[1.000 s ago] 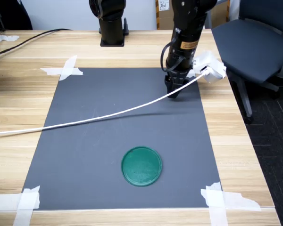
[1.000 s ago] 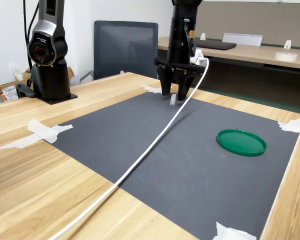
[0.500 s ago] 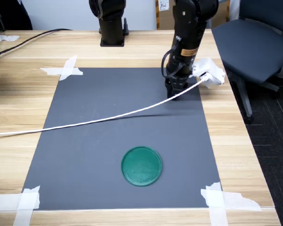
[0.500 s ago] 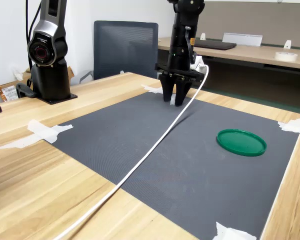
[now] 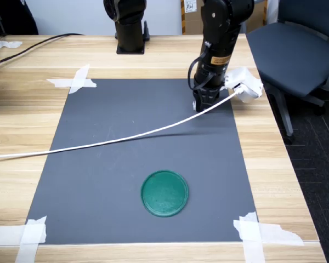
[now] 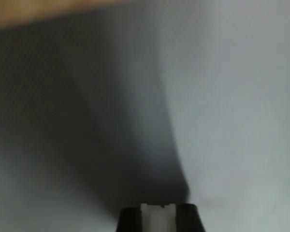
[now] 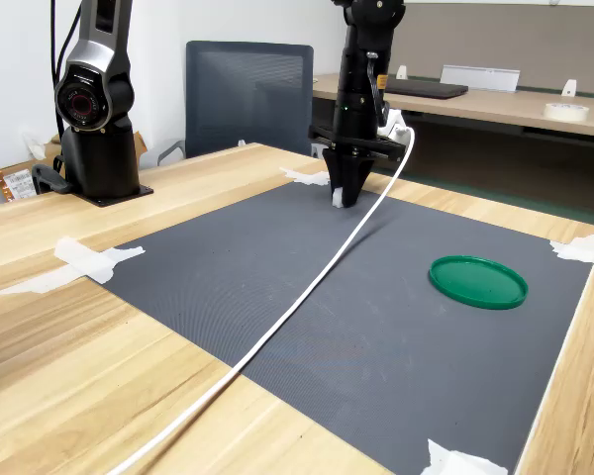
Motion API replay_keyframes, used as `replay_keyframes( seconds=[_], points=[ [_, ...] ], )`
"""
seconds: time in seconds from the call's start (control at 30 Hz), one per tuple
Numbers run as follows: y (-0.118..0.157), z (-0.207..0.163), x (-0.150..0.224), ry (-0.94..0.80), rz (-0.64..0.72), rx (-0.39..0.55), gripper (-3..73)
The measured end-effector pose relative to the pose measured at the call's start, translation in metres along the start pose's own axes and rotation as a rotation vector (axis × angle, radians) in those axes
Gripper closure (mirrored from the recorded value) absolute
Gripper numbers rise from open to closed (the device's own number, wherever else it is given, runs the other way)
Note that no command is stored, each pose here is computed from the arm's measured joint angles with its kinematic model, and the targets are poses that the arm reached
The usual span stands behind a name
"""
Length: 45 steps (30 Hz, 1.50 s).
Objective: Grasp a white terminal and put it in the green lid.
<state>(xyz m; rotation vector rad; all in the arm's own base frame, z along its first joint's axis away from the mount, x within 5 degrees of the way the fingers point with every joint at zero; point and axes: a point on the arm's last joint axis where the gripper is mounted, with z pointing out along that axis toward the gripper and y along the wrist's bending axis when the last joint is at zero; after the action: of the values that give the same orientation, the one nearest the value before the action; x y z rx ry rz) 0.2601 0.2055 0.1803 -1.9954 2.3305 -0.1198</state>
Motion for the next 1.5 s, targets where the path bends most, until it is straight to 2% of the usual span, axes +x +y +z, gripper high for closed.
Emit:
replay_keyframes(
  seconds=[0.27, 0.47, 0.63, 0.87, 1.13, 1.33, 1.5],
  points=[
    [-0.033, -0.03, 0.035, -0.089, 0.138, 0.103, 62.1],
    [-0.068, -0.042, 0.071, -0.111, 0.27, 0.168, 62.1],
    [-0.101, -0.067, 0.095, -0.151, 0.375, 0.259, 62.1],
    [-0.137, -0.097, 0.114, -0.225, 0.478, 0.36, 62.1],
    [-0.159, -0.091, 0.107, -0.252, 0.545, 0.344, 62.1],
    [-0.166, -0.075, 0.099, -0.287, 0.666, 0.269, 62.1],
    [-0.17, -0.053, 0.095, -0.273, 0.692, 0.212, 62.1]
  ],
)
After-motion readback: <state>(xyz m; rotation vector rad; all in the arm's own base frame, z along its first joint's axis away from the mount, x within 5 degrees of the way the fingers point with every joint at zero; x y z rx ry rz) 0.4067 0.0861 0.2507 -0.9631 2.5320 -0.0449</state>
